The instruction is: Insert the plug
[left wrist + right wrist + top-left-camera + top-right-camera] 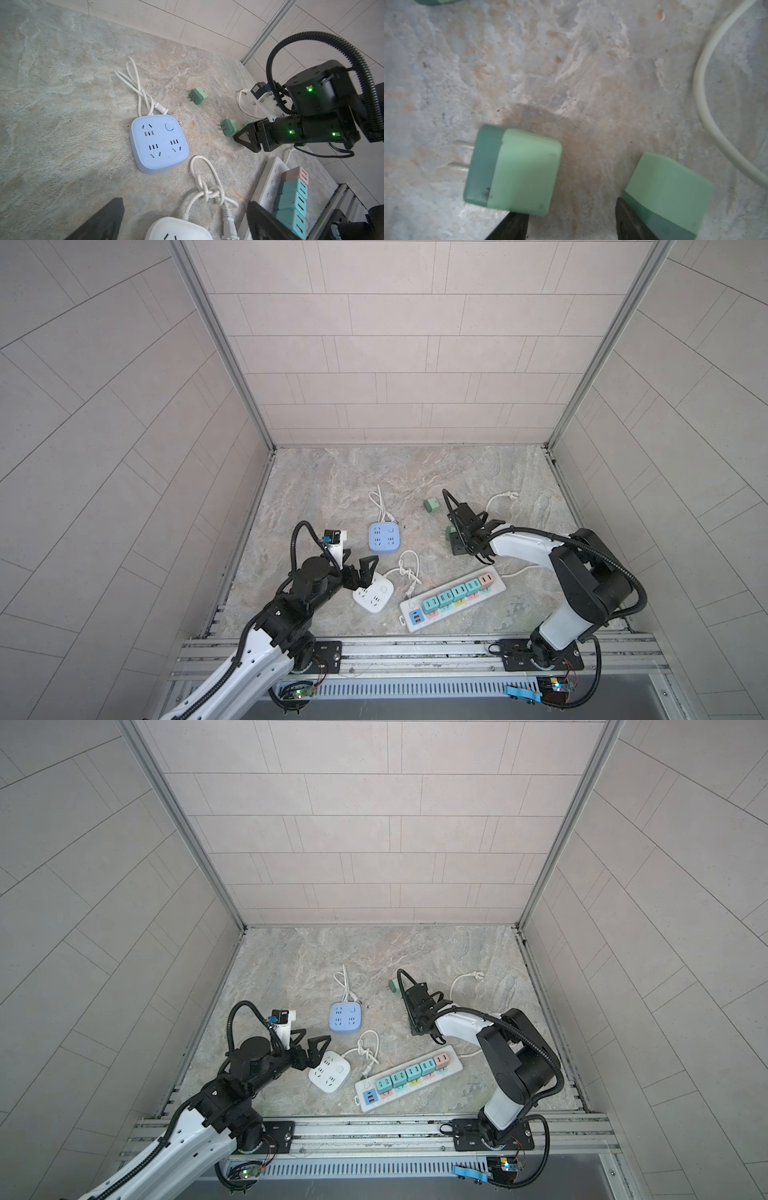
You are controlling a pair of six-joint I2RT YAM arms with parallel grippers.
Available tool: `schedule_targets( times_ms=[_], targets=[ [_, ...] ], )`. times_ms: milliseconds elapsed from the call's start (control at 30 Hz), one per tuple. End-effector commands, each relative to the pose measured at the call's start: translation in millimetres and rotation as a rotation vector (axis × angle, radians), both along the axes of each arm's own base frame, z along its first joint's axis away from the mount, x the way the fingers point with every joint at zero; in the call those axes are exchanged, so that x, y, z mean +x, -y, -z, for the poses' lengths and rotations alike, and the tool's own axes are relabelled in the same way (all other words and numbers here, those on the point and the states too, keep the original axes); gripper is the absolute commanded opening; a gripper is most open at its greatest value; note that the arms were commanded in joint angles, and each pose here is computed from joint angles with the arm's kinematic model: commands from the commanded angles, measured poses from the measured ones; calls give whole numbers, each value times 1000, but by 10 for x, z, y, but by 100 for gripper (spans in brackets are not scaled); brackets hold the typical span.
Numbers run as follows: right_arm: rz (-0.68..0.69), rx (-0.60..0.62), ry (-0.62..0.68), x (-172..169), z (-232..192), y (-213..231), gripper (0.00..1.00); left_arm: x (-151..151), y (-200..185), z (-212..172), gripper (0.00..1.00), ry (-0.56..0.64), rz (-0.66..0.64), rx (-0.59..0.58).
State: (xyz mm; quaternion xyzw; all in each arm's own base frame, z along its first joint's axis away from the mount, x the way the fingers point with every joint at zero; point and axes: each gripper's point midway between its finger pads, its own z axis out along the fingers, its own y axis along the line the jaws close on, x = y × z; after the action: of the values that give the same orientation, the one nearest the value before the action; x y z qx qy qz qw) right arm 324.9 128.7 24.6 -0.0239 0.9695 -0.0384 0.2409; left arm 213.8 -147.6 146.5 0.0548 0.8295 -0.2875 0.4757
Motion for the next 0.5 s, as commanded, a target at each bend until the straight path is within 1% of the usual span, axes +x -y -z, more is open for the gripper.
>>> schedule_targets(
  times_ms=[0, 167, 333, 467],
  targets=[
    [56, -8, 9, 63, 15, 106, 68, 7, 8, -25, 100, 11, 0, -21],
    [79, 29, -4, 241, 77, 87, 68, 8, 21, -41, 100, 13, 6, -24],
    [76, 31, -12, 419, 122, -8, 68, 16, 24, -55, 100, 17, 5, -24],
    [98, 29, -8, 576, 116, 4, 68, 14, 31, -57, 100, 17, 10, -24]
  ],
)
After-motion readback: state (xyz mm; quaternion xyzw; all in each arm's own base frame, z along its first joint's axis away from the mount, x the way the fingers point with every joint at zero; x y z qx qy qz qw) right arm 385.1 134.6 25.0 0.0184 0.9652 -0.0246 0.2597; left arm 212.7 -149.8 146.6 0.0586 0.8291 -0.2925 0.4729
